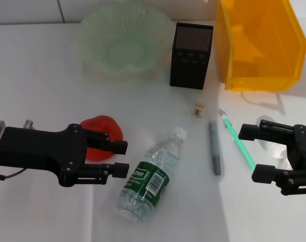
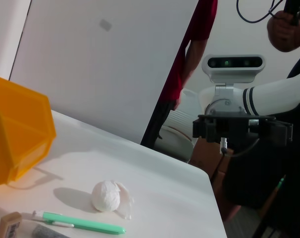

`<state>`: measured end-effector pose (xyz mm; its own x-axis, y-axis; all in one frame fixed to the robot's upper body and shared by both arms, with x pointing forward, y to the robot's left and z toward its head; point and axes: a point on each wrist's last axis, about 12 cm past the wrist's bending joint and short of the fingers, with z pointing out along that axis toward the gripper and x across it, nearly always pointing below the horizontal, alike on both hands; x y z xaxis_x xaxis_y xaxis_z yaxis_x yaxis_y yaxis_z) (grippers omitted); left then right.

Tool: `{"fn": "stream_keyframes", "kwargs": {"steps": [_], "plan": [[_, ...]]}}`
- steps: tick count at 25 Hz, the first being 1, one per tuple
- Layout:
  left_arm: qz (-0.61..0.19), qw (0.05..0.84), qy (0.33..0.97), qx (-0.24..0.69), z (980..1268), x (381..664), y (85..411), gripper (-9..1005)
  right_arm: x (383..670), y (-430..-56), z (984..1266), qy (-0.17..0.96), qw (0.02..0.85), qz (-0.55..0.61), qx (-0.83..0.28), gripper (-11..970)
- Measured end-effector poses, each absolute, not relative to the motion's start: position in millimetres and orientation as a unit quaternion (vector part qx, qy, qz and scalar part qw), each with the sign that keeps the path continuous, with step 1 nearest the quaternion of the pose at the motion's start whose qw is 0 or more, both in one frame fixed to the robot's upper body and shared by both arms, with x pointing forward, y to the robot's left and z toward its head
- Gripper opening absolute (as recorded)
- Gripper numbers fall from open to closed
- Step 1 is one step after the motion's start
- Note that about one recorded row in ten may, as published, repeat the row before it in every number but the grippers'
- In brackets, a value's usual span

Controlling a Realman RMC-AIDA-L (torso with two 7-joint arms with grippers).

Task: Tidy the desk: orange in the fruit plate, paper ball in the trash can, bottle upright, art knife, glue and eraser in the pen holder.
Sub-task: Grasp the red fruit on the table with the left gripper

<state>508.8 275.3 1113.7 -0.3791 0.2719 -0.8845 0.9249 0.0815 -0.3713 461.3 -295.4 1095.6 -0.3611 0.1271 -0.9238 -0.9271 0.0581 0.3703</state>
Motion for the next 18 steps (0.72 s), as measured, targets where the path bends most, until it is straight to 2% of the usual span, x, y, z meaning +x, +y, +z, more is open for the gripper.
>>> {"fn": "stream_keyframes", "kwargs": {"steps": [7,12,17,18], "plan": [[-0.509,0.318,0.661,0.450,1114.9,510.9,270.2,505,463.3,-292.9,1095.2,0.577,0.444,0.590,-0.350,840],[-0.507,0.324,0.661,0.447,1115.1,512.1,268.9,520,463.5,-292.4,1095.1,0.577,0.444,0.590,-0.350,839],[-0.502,0.328,0.666,0.443,1117.0,514.0,274.0,772,464.8,-291.4,1095.0,0.578,0.444,0.588,-0.350,839],[-0.502,0.328,0.666,0.443,1117.0,514.0,274.0,792,464.8,-291.4,1095.0,0.578,0.444,0.588,-0.350,839]]}}
